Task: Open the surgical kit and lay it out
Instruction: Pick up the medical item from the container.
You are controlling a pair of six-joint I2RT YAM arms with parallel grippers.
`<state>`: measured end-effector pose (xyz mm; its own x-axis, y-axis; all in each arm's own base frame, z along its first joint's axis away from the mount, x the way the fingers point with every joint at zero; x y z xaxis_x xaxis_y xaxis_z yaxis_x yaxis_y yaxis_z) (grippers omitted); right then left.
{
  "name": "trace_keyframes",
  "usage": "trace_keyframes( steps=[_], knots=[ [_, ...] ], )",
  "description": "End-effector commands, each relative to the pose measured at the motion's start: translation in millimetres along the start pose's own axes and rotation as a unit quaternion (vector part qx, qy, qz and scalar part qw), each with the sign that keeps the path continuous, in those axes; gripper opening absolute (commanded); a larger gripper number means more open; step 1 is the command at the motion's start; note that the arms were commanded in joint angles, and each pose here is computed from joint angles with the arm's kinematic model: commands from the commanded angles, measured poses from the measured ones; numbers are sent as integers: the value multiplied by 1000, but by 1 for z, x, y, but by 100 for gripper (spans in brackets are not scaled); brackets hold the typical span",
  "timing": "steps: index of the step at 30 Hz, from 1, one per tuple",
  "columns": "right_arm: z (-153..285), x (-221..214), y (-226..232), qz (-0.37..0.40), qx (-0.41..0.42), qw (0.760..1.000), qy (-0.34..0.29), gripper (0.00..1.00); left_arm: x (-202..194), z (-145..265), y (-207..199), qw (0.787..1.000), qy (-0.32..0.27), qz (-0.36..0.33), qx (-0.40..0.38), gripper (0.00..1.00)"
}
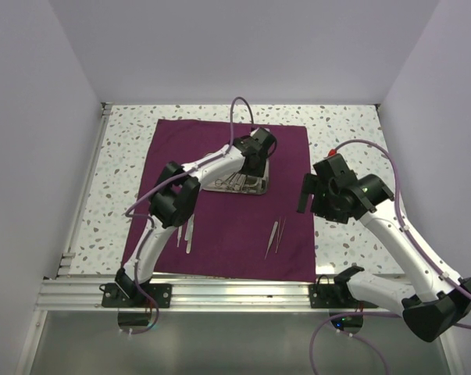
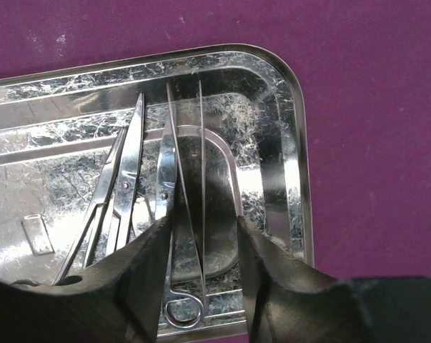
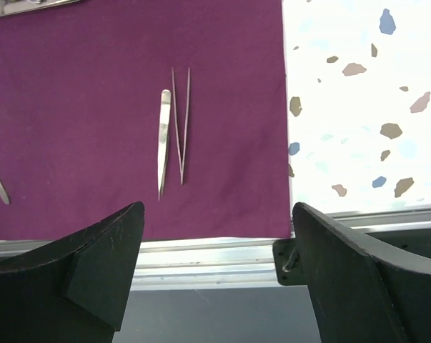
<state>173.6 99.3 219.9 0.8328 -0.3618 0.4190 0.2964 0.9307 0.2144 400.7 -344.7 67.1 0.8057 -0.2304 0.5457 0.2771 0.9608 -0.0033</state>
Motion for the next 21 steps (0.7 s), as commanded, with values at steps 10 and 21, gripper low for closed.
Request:
trace_keyframes(
  steps=[10,21],
  knots=[
    [4,11,-11,10,-30,999,-19,87,-7,-13,1,999,5,1,33,21],
    [3,12,-14,12,-30,999,-16,87,-20,-7,-8,998,7,-23,50,29]
  ],
)
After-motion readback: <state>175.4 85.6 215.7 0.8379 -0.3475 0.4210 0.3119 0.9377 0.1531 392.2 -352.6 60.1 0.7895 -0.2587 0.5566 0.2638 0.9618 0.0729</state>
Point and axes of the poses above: each gripper's point midway between its finger pads, its own z axis back along the fingers, its own y axis along the line the jaws close on, x = y × z, the point moved 4 cm from there along z, back along the fingers, and after that the axes turned 5 degrees about -z, right-handed, at the moved point
